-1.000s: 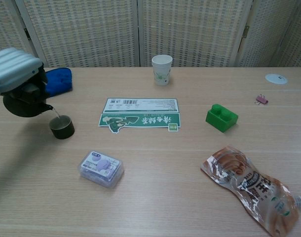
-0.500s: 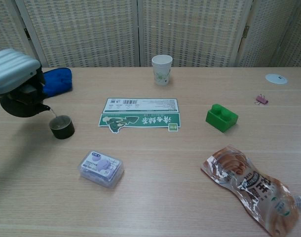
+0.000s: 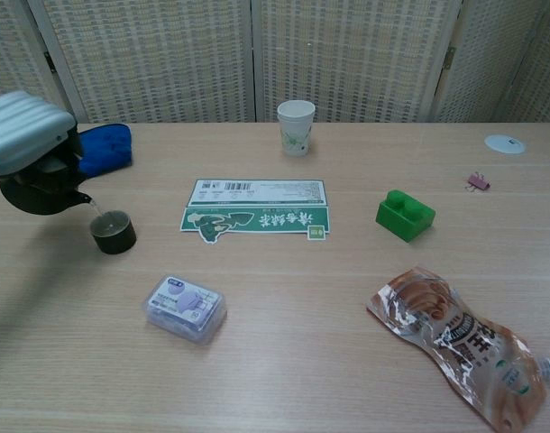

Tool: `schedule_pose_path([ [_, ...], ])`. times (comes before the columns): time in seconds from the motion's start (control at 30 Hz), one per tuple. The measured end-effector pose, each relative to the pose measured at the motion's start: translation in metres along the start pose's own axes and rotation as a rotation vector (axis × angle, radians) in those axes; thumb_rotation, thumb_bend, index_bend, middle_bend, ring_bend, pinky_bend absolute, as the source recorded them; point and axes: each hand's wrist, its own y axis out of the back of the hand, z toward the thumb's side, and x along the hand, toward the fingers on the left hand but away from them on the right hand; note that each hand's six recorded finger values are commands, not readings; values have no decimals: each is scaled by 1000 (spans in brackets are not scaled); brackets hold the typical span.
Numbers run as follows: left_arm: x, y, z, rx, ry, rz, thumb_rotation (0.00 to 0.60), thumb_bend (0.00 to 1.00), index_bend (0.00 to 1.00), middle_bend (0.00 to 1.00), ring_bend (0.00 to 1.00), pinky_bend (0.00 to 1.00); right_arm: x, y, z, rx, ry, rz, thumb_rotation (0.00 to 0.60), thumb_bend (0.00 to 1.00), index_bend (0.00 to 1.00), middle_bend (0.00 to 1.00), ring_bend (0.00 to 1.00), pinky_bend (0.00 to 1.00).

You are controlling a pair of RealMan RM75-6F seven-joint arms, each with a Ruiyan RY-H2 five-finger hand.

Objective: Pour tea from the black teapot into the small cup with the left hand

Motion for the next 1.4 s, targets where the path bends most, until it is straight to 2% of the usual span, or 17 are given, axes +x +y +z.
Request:
schedule_pose_path([
  [0.47, 0, 1, 0, 28, -9, 10, 600, 403, 1000, 1000, 1000, 449, -1, 0, 0, -2, 2, 0, 600, 166, 380, 335, 254, 197],
  [0.93, 0, 1, 1, 14, -4, 8, 600, 403, 1000, 1000, 1000, 449, 1, 0, -1, -2, 1, -2, 600, 167, 380, 335, 255, 197],
  [1.13, 0, 0, 1, -64, 21, -9, 598, 403, 1000, 1000, 1000, 454, 1, 1, -1, -2, -1, -3, 600, 167, 380, 335, 255, 197],
  [1.4, 2, 1, -2, -272, 87, -30, 597, 403, 1000, 1000, 1000, 455, 1, 0, 0, 0, -2, -3, 600, 167, 381, 335, 255, 197],
])
